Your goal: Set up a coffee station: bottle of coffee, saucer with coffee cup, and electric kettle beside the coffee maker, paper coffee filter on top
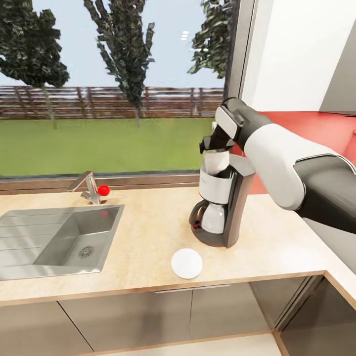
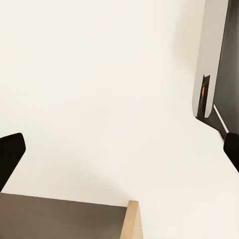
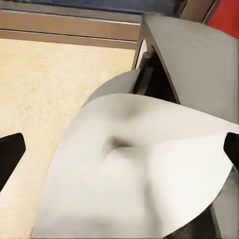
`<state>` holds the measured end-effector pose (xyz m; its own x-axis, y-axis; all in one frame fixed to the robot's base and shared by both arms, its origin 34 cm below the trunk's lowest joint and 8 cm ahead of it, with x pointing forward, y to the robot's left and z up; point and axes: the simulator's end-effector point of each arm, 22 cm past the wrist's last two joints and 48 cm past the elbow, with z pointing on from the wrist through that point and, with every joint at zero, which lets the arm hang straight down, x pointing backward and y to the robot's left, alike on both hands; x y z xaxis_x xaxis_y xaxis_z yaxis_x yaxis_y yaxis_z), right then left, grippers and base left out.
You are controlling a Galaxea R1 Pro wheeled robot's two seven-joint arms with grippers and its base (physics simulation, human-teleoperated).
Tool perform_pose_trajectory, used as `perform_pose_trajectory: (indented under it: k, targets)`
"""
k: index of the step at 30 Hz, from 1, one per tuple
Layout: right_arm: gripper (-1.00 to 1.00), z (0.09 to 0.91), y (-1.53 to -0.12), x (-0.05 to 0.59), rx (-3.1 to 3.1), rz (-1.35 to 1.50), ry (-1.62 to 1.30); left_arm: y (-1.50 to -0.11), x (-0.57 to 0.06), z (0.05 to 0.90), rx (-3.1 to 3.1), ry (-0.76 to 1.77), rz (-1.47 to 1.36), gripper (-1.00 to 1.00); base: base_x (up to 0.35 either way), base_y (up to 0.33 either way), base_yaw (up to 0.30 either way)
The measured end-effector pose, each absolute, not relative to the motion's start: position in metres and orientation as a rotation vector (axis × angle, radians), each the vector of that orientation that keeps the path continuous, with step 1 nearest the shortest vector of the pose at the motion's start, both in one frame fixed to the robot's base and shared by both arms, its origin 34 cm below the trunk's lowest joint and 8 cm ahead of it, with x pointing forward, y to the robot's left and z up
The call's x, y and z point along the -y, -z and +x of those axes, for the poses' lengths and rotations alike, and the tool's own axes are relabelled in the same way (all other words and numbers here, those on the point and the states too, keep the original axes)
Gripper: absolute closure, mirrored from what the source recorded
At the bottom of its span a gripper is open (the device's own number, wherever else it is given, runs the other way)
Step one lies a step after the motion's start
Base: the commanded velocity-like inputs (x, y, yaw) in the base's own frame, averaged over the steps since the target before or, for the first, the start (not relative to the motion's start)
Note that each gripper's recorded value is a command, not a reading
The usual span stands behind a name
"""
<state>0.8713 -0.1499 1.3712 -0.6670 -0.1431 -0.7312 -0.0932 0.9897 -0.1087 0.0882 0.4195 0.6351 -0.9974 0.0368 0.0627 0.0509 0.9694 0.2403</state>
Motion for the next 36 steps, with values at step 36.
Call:
perform_pose_trajectory:
  k: [36]
  targets:
    - [-1.00, 0.8731, -1.3780, 0.1490, -2.287, -0.165, 0.078, -0.6330, -0.4106, 0.0898, 3.068, 0.361, -0.066, -1.00, -0.014, 0.009, 0.000]
